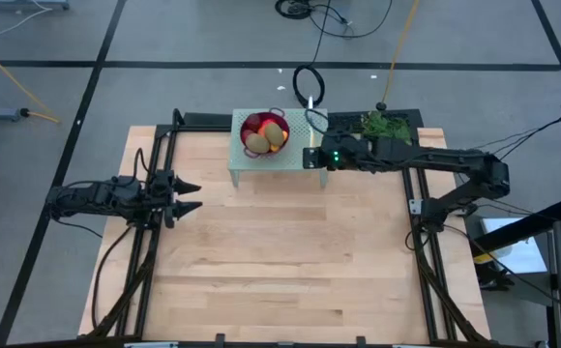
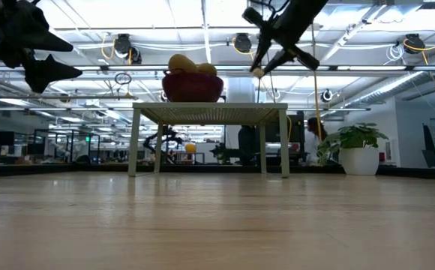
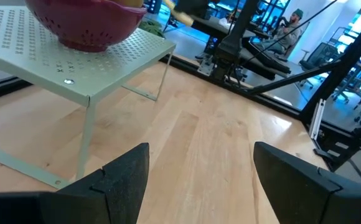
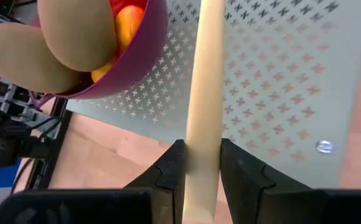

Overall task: Pick & Place Fruit
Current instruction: Put the yellow table knife on the shelf

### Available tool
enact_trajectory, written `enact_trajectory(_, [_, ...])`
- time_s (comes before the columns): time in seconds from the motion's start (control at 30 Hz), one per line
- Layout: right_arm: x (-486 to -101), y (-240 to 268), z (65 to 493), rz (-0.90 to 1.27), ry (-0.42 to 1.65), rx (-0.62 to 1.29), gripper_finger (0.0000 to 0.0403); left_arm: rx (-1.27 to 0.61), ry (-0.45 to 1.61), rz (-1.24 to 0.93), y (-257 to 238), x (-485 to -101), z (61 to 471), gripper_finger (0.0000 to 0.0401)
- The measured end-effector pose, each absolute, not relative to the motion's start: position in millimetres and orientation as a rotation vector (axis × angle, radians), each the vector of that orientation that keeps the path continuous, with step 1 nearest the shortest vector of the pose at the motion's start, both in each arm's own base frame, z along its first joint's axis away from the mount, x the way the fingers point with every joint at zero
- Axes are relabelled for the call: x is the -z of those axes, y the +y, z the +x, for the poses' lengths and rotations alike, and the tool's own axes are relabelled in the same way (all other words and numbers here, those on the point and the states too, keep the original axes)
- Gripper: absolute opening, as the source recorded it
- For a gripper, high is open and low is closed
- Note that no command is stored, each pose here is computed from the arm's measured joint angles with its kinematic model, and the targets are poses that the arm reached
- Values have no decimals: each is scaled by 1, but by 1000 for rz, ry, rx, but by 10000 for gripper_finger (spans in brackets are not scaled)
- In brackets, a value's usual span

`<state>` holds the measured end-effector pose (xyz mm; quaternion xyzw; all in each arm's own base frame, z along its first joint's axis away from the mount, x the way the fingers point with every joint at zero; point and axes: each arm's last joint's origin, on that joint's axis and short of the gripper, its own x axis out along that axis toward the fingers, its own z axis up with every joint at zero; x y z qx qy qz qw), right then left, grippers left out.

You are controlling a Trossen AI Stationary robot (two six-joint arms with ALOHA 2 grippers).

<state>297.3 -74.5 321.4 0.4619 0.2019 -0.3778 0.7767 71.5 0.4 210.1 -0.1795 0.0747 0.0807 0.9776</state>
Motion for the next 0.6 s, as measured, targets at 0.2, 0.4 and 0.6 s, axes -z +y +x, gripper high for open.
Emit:
enact_trajectory(0.2, [-309, -82, 304, 1049, 482, 827, 72, -161, 152, -344, 0, -210, 71, 282])
enact_trajectory(0.4, [-306, -91, 305, 1066, 485, 841, 72, -161, 152, -341, 0, -210, 72, 282])
enact_trajectory(0.6, [-302, -98, 305, 1072, 489, 857, 72, -160, 154, -310, 0, -210, 71, 282])
